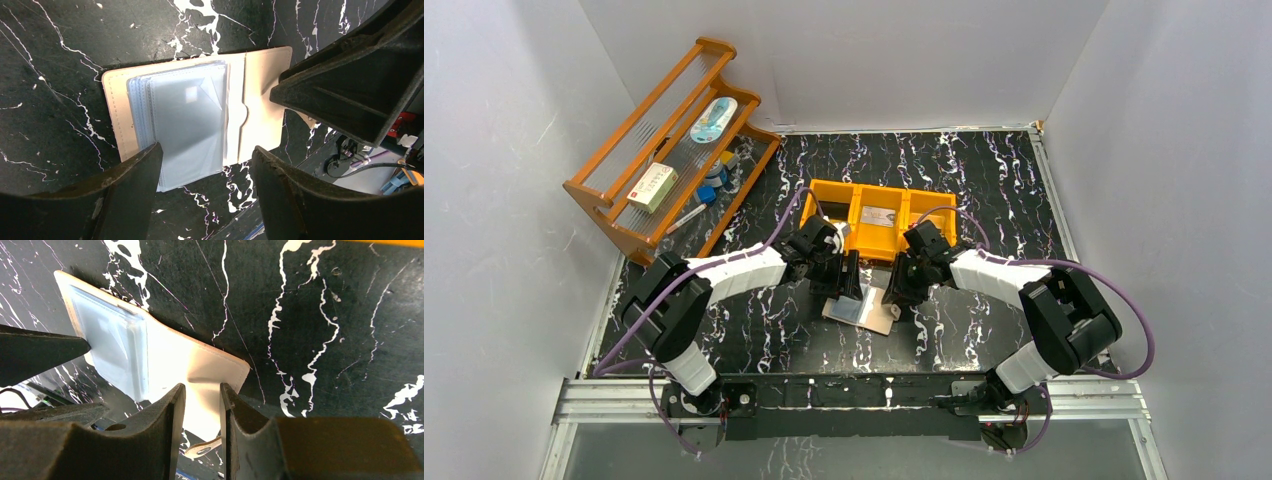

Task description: Take the credit cards out of the card holder

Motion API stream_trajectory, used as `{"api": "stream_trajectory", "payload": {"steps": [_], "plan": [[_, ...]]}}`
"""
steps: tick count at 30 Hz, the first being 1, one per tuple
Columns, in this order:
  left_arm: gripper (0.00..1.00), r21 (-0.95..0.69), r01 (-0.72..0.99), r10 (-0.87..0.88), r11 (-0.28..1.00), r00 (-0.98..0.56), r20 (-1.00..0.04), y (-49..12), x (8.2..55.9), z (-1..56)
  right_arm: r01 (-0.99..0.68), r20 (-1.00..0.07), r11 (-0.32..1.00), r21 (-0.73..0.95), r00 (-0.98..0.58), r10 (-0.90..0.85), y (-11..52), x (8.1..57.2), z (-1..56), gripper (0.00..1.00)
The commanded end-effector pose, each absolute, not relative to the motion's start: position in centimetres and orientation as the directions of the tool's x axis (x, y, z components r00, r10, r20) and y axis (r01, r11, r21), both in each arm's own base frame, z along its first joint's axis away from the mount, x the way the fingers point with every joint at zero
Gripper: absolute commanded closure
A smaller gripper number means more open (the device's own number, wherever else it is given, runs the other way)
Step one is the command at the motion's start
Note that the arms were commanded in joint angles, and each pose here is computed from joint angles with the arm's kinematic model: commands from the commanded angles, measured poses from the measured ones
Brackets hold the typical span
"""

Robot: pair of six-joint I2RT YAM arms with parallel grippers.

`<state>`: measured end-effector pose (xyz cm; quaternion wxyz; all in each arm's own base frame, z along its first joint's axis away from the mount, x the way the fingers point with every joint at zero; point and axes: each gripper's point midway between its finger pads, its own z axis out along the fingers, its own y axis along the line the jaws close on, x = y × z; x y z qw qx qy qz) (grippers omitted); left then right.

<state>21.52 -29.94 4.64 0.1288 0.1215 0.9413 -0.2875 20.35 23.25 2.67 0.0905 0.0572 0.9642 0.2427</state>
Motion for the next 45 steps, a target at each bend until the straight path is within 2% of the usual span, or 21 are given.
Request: {"api": "stream_trajectory", "payload": {"steps": [1,7,16,18,22,25,32,41,45], "plan": [[0.36,-0.485,0.290,0.160,0.825,-0.943,-0.292,-29.5,21.3,4.4,0.050,-0.169,0.867,0.496,-0.974,0.153,24.1,21.3,2.9,0.60],[0.40,-0.575,0.321,0.193,0.753,-0.942,-0.274,-31.0,20.2,4.9,0.051,-0.169,0.865,0.499,-0.973,0.154,24.1,21.3,2.9,0.60],[0.39,-0.684,0.355,0.184,0.637,-0.932,-0.312,-33.3,20.1,7.7,0.051,-0.167,0.861,0.505,-0.974,0.156,24.3,21.3,3.0,0.60],[0.39,-0.654,0.336,0.160,0.678,-0.936,-0.315,-32.9,20.7,7.5,0.051,-0.165,0.860,0.507,-0.974,0.155,24.3,21.3,3.0,0.60],[0.34,-0.532,0.303,0.083,0.791,-0.914,-0.397,-30.2,22.5,7.7,0.050,-0.168,0.861,0.507,-0.974,0.155,24.3,21.3,3.1,0.60],[0.32,-0.439,0.293,0.120,0.850,-0.917,-0.380,-28.4,22.5,6.6,0.052,-0.166,0.860,0.508,-0.974,0.157,24.3,21.3,3.0,0.60],[0.35,-0.518,0.295,0.167,0.803,-0.945,-0.280,-30.2,21.0,4.7,0.052,-0.166,0.859,0.509,-0.973,0.157,24.3,21.3,3.0,0.60],[0.35,-0.509,0.303,0.143,0.806,-0.933,-0.329,-30.0,21.6,5.7,0.054,-0.160,0.859,0.509,-0.975,0.156,24.4,21.3,2.8,0.60],[0.32,-0.463,0.307,0.133,0.831,-0.919,-0.371,-29.2,22.5,6.5,0.060,-0.159,0.860,0.506,-0.974,0.161,24.4,21.4,2.8,0.60]]}}
